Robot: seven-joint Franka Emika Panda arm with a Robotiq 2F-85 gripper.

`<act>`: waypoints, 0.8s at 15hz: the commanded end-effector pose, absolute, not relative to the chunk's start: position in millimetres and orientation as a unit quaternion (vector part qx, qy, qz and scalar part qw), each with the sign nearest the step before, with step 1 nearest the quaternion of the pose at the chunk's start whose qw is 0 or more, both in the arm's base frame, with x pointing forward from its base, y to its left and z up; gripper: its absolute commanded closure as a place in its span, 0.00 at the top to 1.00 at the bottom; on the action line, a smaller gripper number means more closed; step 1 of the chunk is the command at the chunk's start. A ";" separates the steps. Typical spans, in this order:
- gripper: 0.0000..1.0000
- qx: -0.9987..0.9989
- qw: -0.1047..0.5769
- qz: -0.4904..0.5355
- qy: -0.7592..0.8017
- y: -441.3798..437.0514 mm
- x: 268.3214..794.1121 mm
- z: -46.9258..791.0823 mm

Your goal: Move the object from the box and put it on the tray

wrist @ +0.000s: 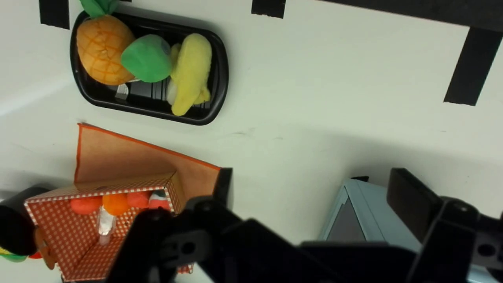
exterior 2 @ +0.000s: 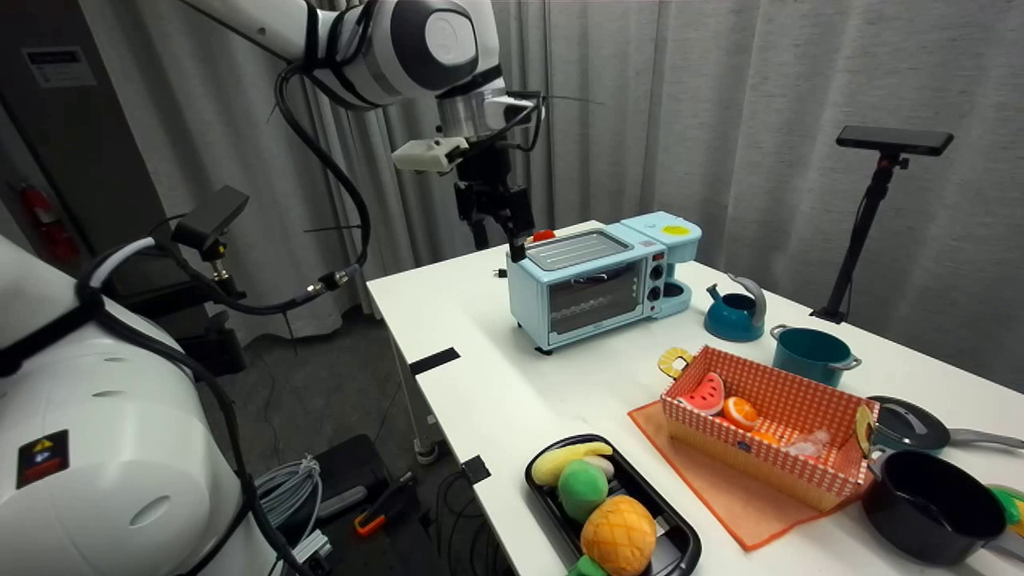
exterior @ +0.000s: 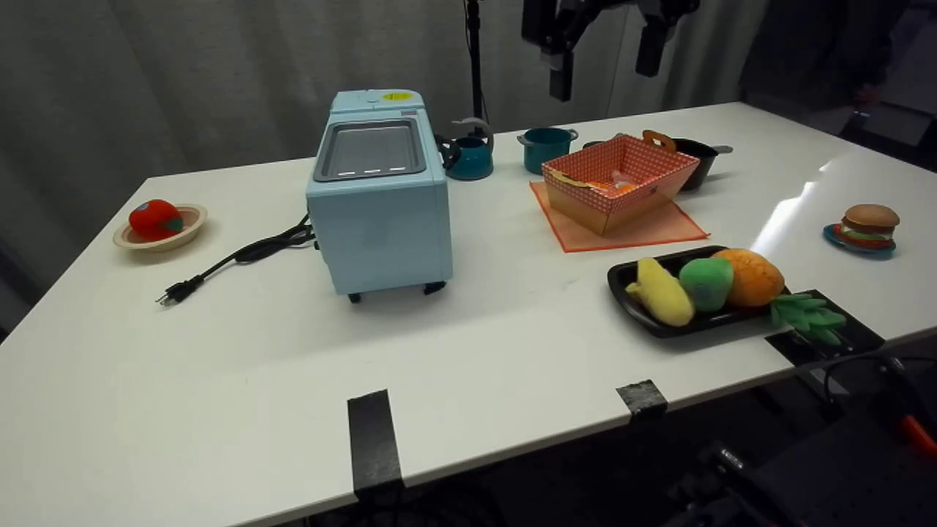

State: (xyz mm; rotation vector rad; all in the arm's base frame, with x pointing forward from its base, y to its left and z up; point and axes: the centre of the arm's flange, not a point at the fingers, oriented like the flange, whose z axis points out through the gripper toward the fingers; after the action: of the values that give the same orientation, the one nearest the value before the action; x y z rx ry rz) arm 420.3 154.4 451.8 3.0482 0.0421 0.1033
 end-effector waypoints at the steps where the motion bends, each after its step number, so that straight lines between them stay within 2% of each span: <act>1: 1.00 0.997 0.057 0.032 0.029 124.9 447.4 454.3; 12: 1.00 0.994 0.078 0.029 0.067 12.6 564.5 415.9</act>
State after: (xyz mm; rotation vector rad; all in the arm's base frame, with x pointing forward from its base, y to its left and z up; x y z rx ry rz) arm 517.9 30.9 424.9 2.9889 0.1559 0.0677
